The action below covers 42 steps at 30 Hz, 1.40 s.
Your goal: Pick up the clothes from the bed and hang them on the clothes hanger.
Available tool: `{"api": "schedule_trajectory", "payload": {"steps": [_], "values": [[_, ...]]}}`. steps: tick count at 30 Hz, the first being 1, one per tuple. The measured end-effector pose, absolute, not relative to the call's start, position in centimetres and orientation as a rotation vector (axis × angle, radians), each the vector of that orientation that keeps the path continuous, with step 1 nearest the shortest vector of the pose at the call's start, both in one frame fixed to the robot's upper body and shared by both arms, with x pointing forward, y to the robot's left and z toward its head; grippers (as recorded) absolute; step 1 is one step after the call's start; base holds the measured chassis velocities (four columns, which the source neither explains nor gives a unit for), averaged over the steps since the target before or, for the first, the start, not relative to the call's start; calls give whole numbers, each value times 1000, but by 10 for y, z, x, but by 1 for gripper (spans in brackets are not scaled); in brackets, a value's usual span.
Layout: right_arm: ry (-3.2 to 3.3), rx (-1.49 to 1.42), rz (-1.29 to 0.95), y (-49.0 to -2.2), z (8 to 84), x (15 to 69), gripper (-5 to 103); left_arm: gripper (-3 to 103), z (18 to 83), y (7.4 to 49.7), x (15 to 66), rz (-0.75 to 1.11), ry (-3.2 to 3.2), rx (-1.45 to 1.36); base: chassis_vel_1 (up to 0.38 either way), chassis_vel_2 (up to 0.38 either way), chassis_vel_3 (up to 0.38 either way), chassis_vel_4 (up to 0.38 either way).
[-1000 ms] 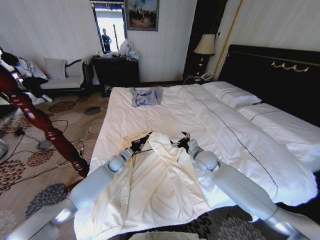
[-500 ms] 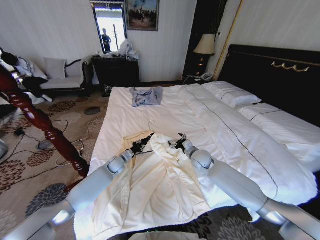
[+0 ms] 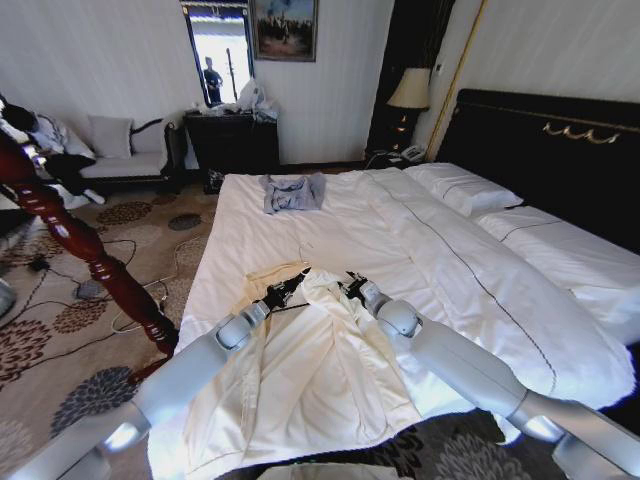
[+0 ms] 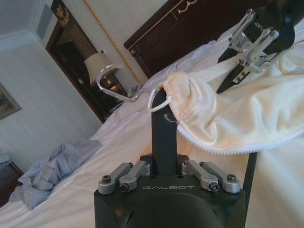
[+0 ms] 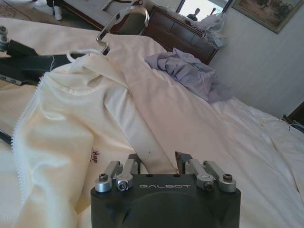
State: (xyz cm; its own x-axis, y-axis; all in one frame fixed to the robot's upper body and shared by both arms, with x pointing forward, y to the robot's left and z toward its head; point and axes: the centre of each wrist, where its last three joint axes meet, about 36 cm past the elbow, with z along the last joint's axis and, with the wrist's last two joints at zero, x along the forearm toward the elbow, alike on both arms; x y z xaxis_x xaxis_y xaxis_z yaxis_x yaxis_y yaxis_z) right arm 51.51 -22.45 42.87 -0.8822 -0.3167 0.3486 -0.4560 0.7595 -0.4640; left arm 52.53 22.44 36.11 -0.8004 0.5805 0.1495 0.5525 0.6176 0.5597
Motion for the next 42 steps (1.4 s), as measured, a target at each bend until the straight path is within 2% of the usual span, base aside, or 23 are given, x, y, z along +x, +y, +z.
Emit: {"api": "schedule_trajectory", "payload": {"steps": [14, 17, 18, 21, 24, 28, 30, 31, 34, 36, 40, 42], "values": [[-2738, 603, 864, -225, 428, 519, 36, 21, 367, 223, 524, 913, 2801, 917, 0, 0, 0, 0], [-2743, 572, 877, -228, 427, 519, 31, 31, 374, 229, 524, 909, 2810, 874, 0, 0, 0, 0], [-2743, 572, 877, -228, 427, 519, 31, 31, 374, 229, 524, 909, 2810, 874, 0, 0, 0, 0], [-2750, 557, 879, -231, 427, 518, 27, 47, 383, 237, 518, 891, 2816, 837, 0, 0, 0, 0], [-2755, 552, 882, -232, 427, 517, 26, 53, 388, 242, 516, 882, 2821, 805, 0, 0, 0, 0], [-2778, 537, 894, -234, 430, 516, 19, 74, 406, 261, 506, 865, 2829, 724, 0, 0, 0, 0], [-2780, 536, 896, -234, 430, 515, 19, 74, 410, 265, 504, 858, 2834, 704, 0, 0, 0, 0], [-2786, 533, 908, -235, 431, 514, 19, 85, 416, 271, 498, 837, 2845, 671, 0, 0, 0, 0], [-2795, 528, 933, -237, 430, 513, 19, 90, 422, 278, 491, 811, 2859, 637, 0, 0, 0, 0], [-2808, 519, 954, -240, 430, 512, 19, 98, 428, 284, 480, 787, 2871, 601, 0, 0, 0, 0], [-2830, 502, 991, -244, 432, 509, 19, 100, 438, 290, 458, 717, 2923, 553, 0, 0, 0, 0], [-2849, 493, 1066, -252, 433, 507, 19, 100, 442, 288, 440, 622, 3016, 522, 0, 0, 0, 0]]}}
